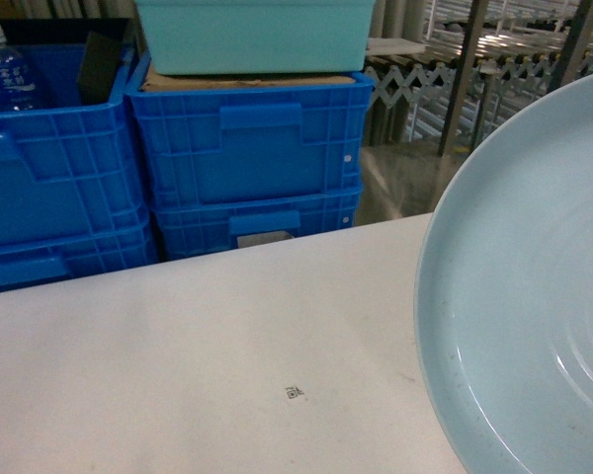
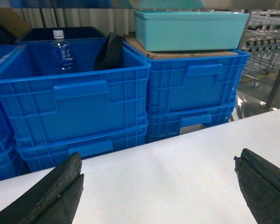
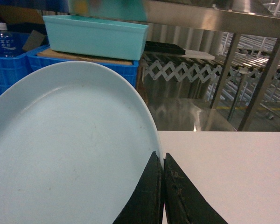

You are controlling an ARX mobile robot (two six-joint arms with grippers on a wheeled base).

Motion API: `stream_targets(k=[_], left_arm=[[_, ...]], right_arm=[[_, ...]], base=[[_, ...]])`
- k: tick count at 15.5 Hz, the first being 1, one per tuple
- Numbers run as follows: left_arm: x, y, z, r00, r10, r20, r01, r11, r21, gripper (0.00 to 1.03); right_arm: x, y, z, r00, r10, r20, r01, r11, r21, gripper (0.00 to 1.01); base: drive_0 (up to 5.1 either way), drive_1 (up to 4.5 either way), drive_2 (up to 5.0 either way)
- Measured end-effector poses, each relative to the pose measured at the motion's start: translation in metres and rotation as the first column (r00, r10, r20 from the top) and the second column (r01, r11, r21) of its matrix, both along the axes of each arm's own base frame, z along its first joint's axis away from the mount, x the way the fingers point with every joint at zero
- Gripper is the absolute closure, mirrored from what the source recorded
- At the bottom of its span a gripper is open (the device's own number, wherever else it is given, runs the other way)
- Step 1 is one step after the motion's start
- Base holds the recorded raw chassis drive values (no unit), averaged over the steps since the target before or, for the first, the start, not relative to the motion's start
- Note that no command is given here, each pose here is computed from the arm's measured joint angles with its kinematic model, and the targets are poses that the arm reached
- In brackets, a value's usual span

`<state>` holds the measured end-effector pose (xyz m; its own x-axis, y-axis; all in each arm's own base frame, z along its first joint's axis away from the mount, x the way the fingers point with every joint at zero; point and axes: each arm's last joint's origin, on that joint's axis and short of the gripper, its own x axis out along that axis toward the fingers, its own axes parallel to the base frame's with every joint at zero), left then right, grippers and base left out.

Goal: Place blue tray on left shelf second layer neatly

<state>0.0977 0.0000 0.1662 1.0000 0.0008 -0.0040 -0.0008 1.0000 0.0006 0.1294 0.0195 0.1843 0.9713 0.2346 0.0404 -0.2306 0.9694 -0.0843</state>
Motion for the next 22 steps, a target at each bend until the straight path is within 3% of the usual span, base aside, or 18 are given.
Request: stream_targets(k=[22], left_arm=[[0.0000,0.0000,0.0000,1.000,0.000,0.000,0.000,1.0000,0.000,0.05]], right_arm=[[0.0000,0.0000,0.0000,1.000,0.000,0.000,0.000,1.0000,0.000,0.99]], base=[[-1.6,-1.62,-1.6]])
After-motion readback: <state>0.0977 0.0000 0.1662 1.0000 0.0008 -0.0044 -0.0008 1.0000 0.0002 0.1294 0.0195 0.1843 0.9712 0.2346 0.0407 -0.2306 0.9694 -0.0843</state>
